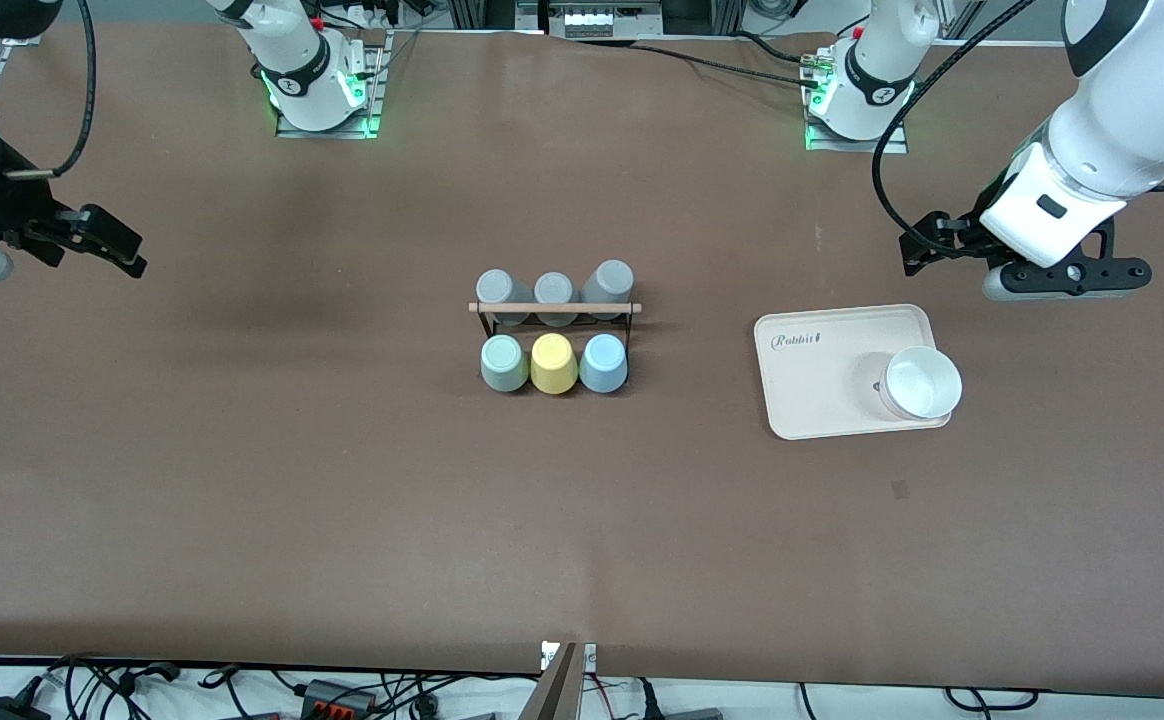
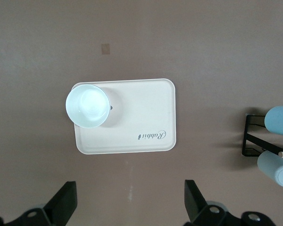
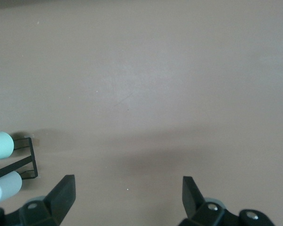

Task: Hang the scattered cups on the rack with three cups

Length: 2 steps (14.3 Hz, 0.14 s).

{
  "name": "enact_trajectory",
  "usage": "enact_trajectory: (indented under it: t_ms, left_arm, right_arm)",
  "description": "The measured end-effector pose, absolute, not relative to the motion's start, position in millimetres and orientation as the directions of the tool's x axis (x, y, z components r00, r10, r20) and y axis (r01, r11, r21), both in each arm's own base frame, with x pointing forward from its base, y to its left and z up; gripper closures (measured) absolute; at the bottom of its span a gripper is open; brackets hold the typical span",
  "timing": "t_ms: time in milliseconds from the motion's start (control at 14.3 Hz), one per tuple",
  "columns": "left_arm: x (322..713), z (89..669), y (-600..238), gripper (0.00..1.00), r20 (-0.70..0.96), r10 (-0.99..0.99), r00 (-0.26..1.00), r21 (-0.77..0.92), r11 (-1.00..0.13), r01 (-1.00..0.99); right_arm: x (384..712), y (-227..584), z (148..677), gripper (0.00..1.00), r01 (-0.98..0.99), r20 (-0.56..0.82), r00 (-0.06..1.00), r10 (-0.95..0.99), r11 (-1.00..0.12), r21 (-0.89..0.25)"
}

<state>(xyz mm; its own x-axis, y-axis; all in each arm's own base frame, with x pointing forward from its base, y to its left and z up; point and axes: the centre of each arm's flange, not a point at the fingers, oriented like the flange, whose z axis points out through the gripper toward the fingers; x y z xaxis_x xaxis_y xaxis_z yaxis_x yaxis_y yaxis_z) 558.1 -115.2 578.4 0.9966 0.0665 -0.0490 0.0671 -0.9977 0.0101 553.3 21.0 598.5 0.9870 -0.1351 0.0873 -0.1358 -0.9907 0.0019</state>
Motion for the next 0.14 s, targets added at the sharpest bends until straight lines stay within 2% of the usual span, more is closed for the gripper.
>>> enact_trajectory:
  t_ms: [140]
  left_arm:
    - [558.1,578.5,-115.2,0.00,-0.049,0.067,0.997,0.010,-0.998,0.067]
  right_arm:
    - [553.3,17.9,599.4,0.00,-0.139,0.089,0.986,-0.139,-0.990,0.002]
